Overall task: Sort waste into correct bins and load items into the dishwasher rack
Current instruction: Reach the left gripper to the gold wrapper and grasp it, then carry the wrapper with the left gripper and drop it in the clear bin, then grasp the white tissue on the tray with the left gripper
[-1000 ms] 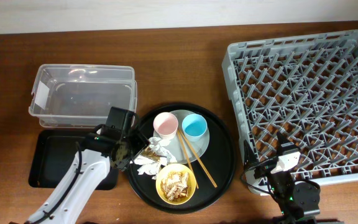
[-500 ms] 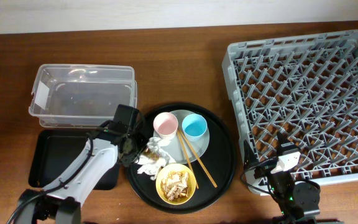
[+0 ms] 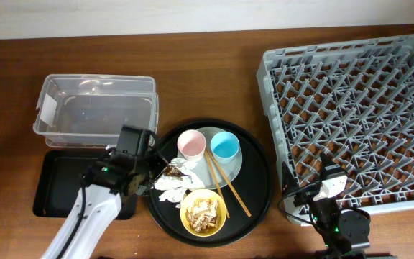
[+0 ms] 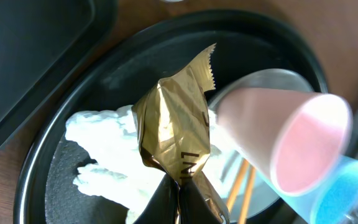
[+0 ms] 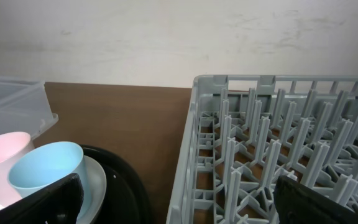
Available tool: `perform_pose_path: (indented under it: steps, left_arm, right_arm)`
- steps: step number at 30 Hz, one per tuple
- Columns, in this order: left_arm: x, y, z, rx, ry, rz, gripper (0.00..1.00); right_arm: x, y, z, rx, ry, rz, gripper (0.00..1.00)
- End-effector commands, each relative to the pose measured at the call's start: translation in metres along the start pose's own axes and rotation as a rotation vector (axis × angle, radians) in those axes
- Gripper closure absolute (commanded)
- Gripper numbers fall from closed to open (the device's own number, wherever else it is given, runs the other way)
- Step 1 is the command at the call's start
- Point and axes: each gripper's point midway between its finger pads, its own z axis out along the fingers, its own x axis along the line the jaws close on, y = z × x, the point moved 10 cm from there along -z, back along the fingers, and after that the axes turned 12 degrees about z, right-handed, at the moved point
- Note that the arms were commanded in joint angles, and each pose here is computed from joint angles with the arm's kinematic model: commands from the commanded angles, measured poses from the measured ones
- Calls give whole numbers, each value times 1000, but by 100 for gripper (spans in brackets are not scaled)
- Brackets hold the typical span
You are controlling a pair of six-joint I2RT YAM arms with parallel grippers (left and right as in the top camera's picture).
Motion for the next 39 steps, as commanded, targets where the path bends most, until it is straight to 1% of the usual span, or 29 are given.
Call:
perform_pose_path:
  steps: [1, 2, 3, 4, 6, 7, 8, 9, 11, 14, 15, 16, 17, 19, 20, 22, 24, 25, 26, 27, 28, 29, 30, 32, 34, 35, 39]
  left_arm:
    - [-13, 10, -28, -110, -108, 202, 99]
    - [-20, 23, -46, -187, -141, 271, 100]
    - [-24, 45, -70, -286, -159, 294, 100]
    - [-24, 61, -85, -348, -161, 288, 100]
    - [-13, 100, -113, -482, -143, 202, 100]
    - [-6, 114, -116, -523, -136, 167, 99]
    - [5, 131, -112, -553, -114, 125, 99]
    - [11, 140, -105, -553, -95, 102, 100]
    - [26, 162, -70, -496, -42, 56, 99]
    - [34, 183, -14, -425, -7, 40, 99]
    - [36, 185, -6, -416, -3, 38, 81]
    - [37, 187, 1, -410, 1, 36, 45]
    - [37, 190, 3, -420, -3, 42, 25]
    - [29, 194, -11, -460, -21, 105, 18]
    - [23, 194, -21, -462, -57, 154, 13]
    - [9, 179, -41, -412, -124, 192, 13]
    - [2, 153, -53, -325, -117, 208, 13]
    - [-7, 122, -60, -222, -102, 266, 13]
    - [-15, 103, -62, -162, -98, 319, 13]
    - [-25, 81, -63, -95, -98, 393, 14]
    - [-39, 48, -60, 14, -82, 495, 14]
    - [-44, 29, -58, 73, -50, 549, 14]
    - [-49, 5, -56, 135, 13, 631, 14]
    - [-57, -27, -54, 163, 104, 783, 13]
    - [-63, -49, -51, 140, 161, 870, 13]
    - [-62, -59, -48, 112, 208, 867, 8]
    - [-51, -68, -33, 117, 250, 826, 8]
  right_arm:
    - [0, -2, 0, 4, 5, -3, 1]
    - [0, -2, 0, 4, 5, -3, 1]
    - [0, -2, 0, 4, 5, -4, 1]
    - [0, -2, 0, 4, 5, -3, 1]
    - [0, -2, 0, 4, 5, -4, 1]
    - [0, -2, 0, 4, 5, -3, 1]
    - [0, -2, 0, 4, 5, -3, 1]
    - [0, -2, 0, 4, 5, -3, 1]
    - [0, -2, 0, 4, 5, -3, 1]
    - [0, -2, 0, 4, 5, -3, 1]
    - [0, -2, 0, 4, 5, -4, 1]
    - [0, -2, 0, 4, 5, -3, 1]
    - [0, -2, 0, 4, 5, -3, 1]
    - [0, -2, 0, 4, 5, -3, 1]
    - [0, -2, 0, 4, 5, -4, 1]
    - [0, -2, 0, 4, 5, -4, 1]
    - [0, -2, 0, 4, 5, -3, 1]
    - [0, -2, 0, 4, 4, -3, 1]
    - [0, -2, 0, 4, 5, -3, 1]
    - [0, -2, 0, 4, 5, -3, 1]
    - [0, -2, 0, 4, 5, -4, 1]
    - [0, -2, 0, 4, 5, -4, 1]
    - [0, -2, 0, 4, 5, -3, 2]
    - [0, -2, 0, 4, 5, -3, 1]
    - [0, -2, 0, 4, 5, -3, 1]
    - [0, -2, 0, 4, 5, -4, 2]
    - [0, -2, 0, 4, 5, -3, 1]
